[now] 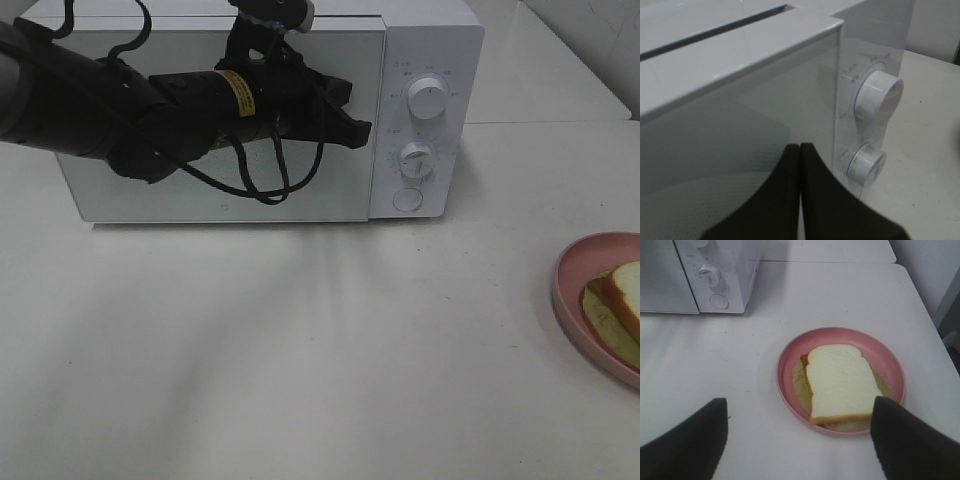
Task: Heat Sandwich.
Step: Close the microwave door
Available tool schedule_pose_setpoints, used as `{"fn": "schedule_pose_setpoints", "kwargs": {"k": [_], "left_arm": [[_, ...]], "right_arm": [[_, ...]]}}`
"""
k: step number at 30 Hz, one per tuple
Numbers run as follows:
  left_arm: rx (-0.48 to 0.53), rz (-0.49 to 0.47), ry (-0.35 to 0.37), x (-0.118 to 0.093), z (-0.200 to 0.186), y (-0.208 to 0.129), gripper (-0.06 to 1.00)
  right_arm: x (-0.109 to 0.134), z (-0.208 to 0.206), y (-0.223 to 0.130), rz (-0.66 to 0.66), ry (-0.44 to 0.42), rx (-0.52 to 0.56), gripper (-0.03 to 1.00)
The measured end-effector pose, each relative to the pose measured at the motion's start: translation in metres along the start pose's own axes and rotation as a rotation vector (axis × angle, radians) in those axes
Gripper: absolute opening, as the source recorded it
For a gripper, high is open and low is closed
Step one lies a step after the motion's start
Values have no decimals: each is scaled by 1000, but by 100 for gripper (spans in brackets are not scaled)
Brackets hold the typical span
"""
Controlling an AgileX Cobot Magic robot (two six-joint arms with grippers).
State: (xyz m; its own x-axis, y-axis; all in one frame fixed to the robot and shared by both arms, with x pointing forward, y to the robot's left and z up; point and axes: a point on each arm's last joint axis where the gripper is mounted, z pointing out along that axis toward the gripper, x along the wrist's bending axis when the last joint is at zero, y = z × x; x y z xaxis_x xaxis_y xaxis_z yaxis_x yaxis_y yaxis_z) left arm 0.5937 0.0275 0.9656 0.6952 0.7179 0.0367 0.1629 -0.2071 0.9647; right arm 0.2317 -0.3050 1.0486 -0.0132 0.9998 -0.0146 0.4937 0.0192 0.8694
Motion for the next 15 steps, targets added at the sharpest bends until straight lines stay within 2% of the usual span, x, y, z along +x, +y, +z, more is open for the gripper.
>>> {"fn": "schedule_pose_setpoints", "kwargs": {"k": [15], "left_arm": [[13, -42, 12, -3, 12, 1, 0]], "right_arm": [[0, 0, 0, 0, 0, 0, 76]]}}
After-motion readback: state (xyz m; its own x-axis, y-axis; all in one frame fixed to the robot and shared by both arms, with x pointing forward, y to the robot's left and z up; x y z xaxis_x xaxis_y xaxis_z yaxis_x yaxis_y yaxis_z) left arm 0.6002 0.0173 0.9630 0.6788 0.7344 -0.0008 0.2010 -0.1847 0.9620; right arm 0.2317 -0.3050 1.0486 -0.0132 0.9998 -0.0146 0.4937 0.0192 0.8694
